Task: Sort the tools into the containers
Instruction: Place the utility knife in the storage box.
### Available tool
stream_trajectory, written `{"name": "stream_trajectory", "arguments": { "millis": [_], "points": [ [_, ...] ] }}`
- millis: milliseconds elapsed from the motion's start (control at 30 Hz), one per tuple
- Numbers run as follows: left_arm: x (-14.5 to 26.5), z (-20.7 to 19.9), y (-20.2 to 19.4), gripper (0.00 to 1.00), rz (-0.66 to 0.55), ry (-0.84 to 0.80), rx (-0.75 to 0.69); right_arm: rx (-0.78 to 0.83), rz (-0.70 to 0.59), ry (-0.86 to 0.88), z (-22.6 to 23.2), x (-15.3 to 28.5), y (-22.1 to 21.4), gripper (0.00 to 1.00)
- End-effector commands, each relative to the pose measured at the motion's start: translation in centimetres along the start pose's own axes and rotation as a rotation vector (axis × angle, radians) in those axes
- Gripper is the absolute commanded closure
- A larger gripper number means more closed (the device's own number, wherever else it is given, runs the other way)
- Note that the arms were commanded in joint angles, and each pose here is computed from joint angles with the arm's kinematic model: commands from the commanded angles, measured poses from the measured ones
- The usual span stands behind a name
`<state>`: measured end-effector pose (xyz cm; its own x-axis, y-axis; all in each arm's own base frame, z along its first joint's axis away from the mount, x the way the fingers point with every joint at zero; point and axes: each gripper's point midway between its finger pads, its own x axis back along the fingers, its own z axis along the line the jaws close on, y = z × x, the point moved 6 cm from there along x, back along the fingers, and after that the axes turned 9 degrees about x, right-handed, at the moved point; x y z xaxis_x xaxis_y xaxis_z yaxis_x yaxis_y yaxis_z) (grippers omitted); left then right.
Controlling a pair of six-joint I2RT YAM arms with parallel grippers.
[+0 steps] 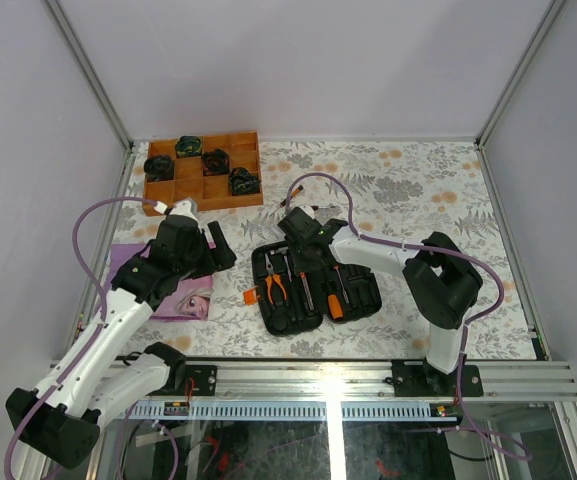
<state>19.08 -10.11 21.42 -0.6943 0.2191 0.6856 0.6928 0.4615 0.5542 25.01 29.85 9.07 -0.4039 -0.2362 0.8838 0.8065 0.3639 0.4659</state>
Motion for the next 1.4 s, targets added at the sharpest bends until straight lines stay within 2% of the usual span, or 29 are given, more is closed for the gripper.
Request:
{"name": "stream_trajectory", "arguments": {
  "millis": [0, 300, 633, 1367],
  "points": [
    [-0.2, -0.5, 0.3, 0.22, -0.014, -0.042, -0.002, 0.004, -0.067, 0.044, 0.7, 1.7, 1.9, 0.66],
    [-0.4, -0.5, 0.3, 0.22, -0.009, -0.038, -0.006, 0.024, -0.036, 0.072, 0.4, 3.1, 0.6, 0.70],
    [-0.4, -0.5, 0.3, 0.22, -0.009, -0.035, -0.006, 0.029, 0.035, 0.097, 0.4, 2.7, -1.2, 0.79],
    [-0.4, -0.6, 0.3, 0.21, -0.008, -0.050, -0.005, 0.039, 0.111, 0.053, 0.0, 1.2, -2.4, 0.86]
  ]
}}
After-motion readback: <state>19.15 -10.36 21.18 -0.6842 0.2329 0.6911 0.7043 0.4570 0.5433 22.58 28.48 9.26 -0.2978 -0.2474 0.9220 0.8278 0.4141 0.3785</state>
